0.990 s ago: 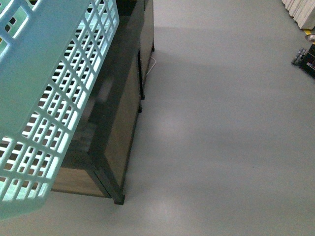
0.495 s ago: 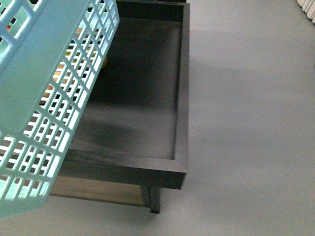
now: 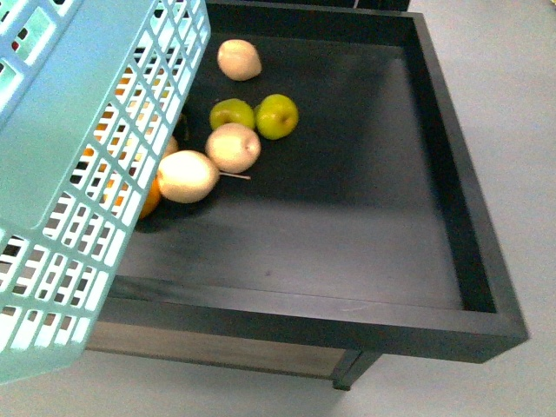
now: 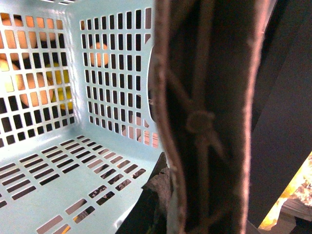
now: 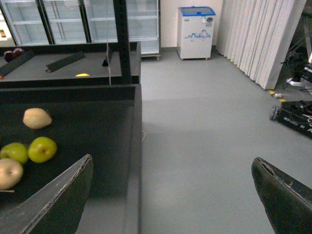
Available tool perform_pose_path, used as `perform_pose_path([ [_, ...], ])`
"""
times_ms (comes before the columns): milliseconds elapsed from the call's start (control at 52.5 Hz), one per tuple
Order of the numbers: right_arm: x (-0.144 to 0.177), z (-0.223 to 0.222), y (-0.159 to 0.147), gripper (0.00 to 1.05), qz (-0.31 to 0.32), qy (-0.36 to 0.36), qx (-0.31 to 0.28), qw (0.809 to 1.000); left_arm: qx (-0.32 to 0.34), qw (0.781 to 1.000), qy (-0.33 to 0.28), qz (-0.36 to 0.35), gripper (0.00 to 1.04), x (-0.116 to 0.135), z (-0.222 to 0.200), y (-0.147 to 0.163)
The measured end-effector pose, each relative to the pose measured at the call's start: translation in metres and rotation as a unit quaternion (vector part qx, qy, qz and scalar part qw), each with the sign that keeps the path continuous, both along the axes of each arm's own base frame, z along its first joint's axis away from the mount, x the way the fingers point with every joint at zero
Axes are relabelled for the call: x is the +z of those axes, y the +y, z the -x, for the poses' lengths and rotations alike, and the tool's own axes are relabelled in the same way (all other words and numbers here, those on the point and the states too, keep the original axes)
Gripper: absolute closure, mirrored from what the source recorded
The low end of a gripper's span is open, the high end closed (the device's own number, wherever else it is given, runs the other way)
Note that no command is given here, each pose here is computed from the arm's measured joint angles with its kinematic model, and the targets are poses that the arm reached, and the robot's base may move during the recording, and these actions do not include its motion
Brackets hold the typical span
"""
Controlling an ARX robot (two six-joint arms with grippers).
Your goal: Pick mango and avocado into basket
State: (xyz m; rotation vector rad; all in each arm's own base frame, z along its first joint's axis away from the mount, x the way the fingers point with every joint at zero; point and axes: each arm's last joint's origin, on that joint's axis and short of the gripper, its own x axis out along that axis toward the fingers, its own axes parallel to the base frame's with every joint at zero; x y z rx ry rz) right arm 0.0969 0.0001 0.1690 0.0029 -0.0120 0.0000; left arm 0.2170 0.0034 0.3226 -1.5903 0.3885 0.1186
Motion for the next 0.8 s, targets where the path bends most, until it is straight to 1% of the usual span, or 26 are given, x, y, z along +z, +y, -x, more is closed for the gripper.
perform_pose_path([
  [800,-0.0001,0.0000,0.0000,0.09,0.000,0.000,0.000,1.000,0.000,1.000,0.000,-0.001,1.00,-0.0001,0.0000,0.0000],
])
